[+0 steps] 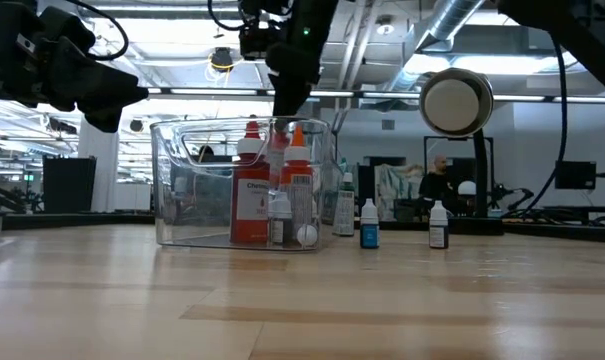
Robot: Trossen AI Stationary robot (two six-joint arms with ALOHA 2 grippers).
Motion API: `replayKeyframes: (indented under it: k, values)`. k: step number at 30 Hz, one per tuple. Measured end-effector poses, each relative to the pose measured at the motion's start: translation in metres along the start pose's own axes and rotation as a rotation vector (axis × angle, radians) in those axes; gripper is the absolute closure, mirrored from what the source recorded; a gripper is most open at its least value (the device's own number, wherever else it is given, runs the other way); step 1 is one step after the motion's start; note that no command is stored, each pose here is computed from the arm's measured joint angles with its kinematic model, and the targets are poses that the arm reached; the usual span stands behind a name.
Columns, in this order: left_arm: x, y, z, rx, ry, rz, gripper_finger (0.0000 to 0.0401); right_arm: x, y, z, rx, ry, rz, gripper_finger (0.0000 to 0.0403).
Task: Pick & Place food coloring
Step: Put the large pink food coloring bottle into the transparent bin
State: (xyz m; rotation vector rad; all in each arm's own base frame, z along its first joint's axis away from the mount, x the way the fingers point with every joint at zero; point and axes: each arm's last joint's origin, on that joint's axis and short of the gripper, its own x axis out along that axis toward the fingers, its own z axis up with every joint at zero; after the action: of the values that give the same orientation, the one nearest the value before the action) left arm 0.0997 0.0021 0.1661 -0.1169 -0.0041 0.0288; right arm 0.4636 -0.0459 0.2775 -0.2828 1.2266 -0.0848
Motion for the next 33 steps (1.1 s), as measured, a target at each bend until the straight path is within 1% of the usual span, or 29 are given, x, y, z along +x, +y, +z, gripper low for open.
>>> replayKeyframes:
  k: [3, 6, 12, 19, 23, 29, 33]
  values:
    - [0.000, 0.000, 0.000, 0.000, 0.000, 0.000, 0.0283, 0.002, 0.001, -0.002, -0.030, 0.014, 0.004, 0.0300]
    - [0.000, 0.000, 0.000, 0.000, 0.000, 0.000, 0.0283, 0.011, 0.005, -0.005, -0.050, 0.041, 0.012, 0.0300]
    - [0.000, 0.000, 0.000, 0.000, 0.000, 0.000, 0.0283, 0.020, 0.005, -0.008, -0.041, 0.052, 0.012, 0.0300]
    - [0.000, 0.000, 0.000, 0.000, 0.000, 0.000, 0.0283, 0.033, 0.004, -0.019, -0.047, 0.125, 0.034, 0.0299]
    - [0.000, 0.000, 0.000, 0.000, 0.000, 0.000, 0.0283, 0.033, 0.004, -0.021, -0.069, 0.137, 0.042, 0.0289]
    - [0.000, 0.000, 0.000, 0.000, 0.000, 0.000, 0.0283, 0.034, -0.003, -0.023, -0.053, 0.143, 0.050, 0.0290]
    - [0.000, 0.000, 0.000, 0.000, 0.000, 0.000, 0.0283, 0.035, -0.005, -0.024, -0.044, 0.135, 0.085, 0.0271]
